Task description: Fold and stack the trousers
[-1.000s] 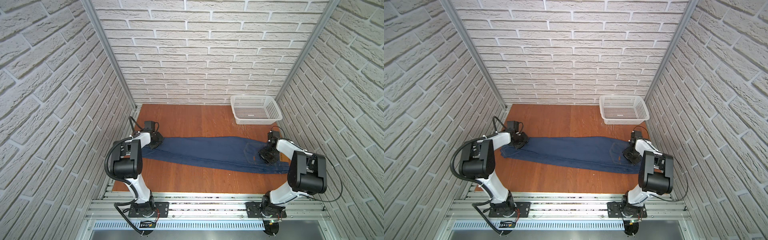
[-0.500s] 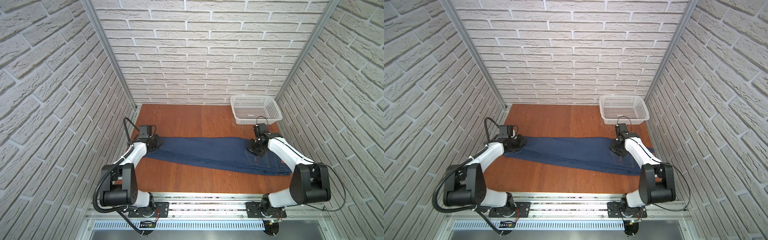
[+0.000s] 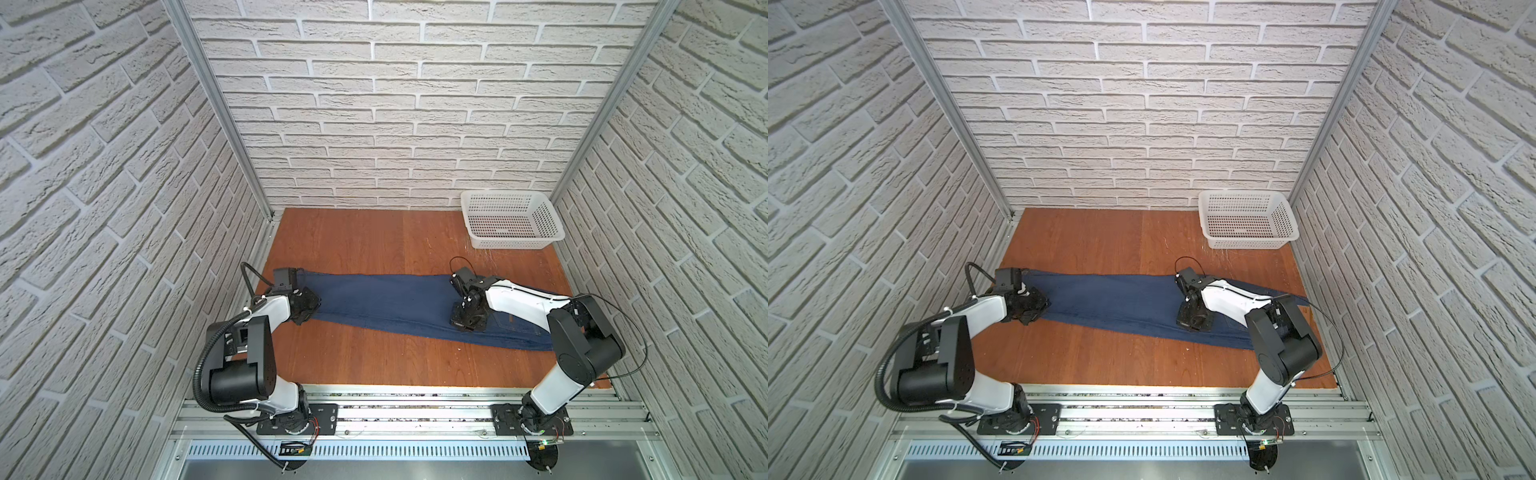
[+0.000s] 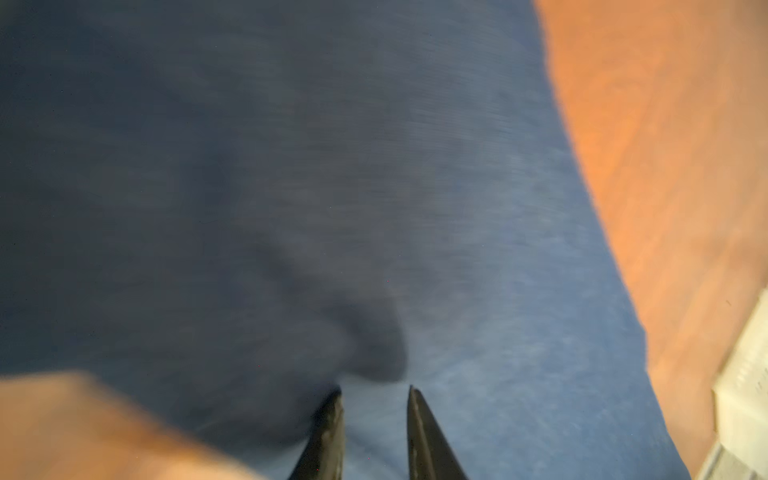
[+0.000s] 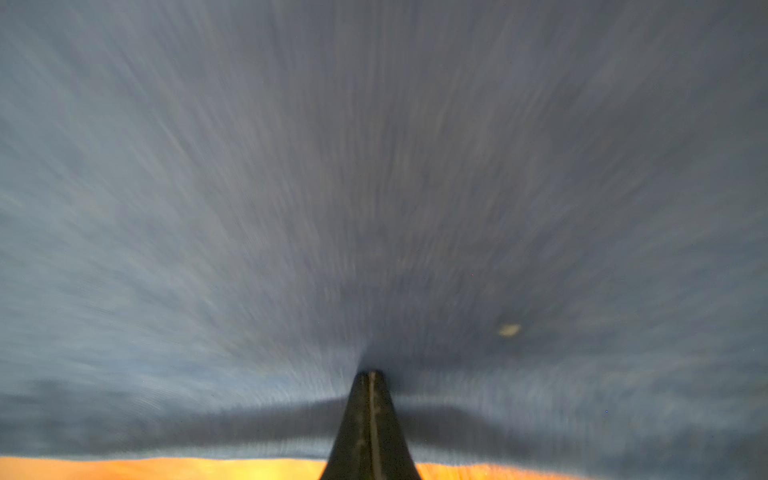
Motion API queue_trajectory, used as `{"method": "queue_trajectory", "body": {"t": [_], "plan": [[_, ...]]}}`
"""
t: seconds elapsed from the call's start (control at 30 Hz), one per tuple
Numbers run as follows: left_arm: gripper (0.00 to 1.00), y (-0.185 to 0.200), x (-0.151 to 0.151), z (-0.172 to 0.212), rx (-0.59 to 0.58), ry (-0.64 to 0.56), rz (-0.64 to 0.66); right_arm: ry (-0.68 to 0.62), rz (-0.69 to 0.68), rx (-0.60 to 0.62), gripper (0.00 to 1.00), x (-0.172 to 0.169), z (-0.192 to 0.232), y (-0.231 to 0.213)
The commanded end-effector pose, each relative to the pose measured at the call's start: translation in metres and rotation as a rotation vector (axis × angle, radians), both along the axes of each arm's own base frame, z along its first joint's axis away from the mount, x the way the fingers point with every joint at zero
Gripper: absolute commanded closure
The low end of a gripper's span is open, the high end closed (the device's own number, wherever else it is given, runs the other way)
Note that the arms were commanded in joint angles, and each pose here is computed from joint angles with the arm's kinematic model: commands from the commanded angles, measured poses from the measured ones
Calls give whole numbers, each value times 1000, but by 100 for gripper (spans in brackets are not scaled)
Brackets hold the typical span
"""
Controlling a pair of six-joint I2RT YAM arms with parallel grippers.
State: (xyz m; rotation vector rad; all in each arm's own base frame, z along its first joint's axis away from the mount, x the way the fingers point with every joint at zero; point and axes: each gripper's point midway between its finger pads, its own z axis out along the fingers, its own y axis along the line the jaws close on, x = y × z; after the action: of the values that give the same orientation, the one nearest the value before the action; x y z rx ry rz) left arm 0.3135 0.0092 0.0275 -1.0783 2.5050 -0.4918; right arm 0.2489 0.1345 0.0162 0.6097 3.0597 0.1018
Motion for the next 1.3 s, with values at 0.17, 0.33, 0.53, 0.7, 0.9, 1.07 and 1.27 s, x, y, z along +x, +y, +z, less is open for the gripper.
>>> {"method": "queue_trajectory", "body": {"t": [0.17,0.33,0.53,0.7,0.9,1.07,1.27], "plan": [[72,35,-24,33,56,-31,108,86,72,-54,95,-48,-18,10],[65,49,-30,54,61,-76,161,28,106,-63,95,-33,6,13],[43,77,-38,61,52,-77,254,-148,131,-160,84,1,69,-7],[33,99,-37,59,26,-96,342,-168,55,-193,79,17,77,-49],[28,108,-14,55,-17,-167,392,-162,-46,-170,79,30,65,-96],[26,117,3,53,-41,-216,432,-126,-83,-114,80,38,49,-112],[32,127,19,48,-27,-207,444,-73,-121,-82,81,36,30,-124]]}}
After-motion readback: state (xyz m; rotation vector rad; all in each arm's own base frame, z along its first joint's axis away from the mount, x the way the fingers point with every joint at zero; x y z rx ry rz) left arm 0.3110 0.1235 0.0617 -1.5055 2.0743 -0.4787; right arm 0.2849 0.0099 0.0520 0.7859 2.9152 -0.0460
